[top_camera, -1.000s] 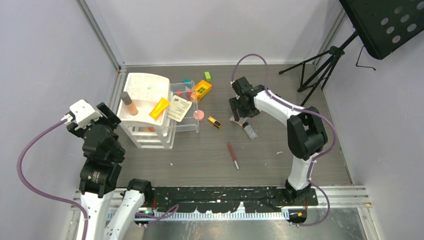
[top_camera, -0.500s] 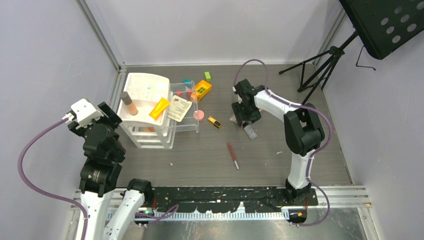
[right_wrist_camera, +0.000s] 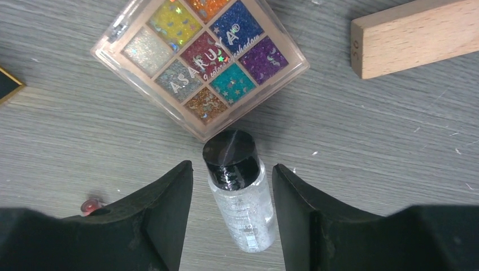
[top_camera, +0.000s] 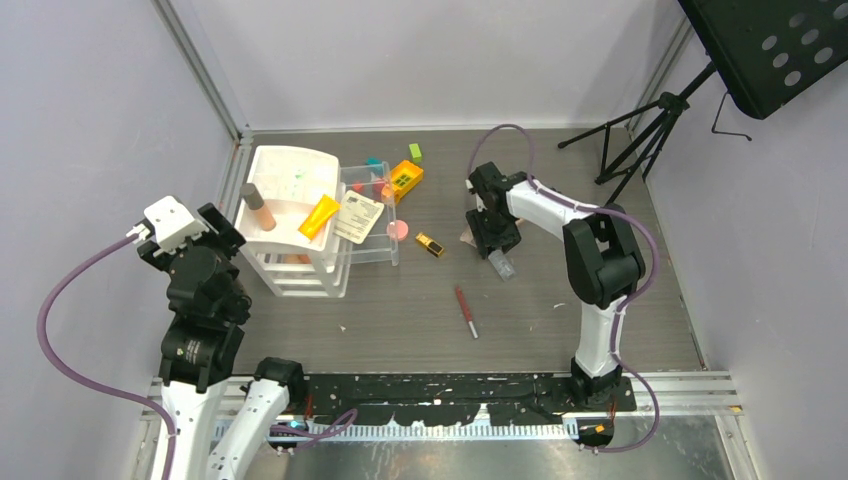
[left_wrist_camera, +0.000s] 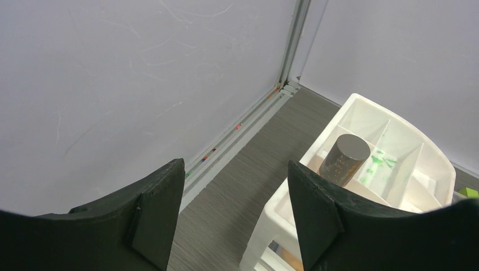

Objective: Organize the makeup
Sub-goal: Pick up the makeup from the center of the board.

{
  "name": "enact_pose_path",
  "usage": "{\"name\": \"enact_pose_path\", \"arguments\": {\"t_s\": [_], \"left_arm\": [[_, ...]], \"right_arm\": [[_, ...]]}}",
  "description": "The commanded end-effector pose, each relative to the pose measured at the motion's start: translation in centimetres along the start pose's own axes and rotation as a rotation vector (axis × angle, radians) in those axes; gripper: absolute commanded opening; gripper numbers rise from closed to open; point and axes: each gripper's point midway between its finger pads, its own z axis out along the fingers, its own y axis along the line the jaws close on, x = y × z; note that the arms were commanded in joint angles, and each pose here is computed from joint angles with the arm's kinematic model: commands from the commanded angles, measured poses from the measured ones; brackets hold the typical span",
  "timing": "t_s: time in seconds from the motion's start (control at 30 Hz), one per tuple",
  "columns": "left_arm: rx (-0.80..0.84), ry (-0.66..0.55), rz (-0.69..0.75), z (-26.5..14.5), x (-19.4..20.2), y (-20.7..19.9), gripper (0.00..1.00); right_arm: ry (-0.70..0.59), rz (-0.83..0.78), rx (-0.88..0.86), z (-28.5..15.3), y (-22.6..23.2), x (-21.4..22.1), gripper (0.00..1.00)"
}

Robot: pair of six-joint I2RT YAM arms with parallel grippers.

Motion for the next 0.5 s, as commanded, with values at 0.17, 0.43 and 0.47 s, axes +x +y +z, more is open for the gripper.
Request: {"name": "enact_pose_path", "arguments": {"t_s": [0.17,0.43,0.47], "left_arm": [[0.016,-0.028,-0.034,0.24,-0.92,-0.65,0.69],[0.019,-0.030,-0.035,0.15,-0.95,-0.62,0.69],[0.018,-0.029,-0.034,0.18,-0.92,-0.64,0.69]], "right_arm": [[0.042,-0.013,0.035,0.36,-0.73,0.59,0.52],[0.041,-0.019,0.043,0.02,-0.89,0.52,0.40],[0.040,-0.020,0.050,-0.17,-1.02,0.47,0.36]]}}
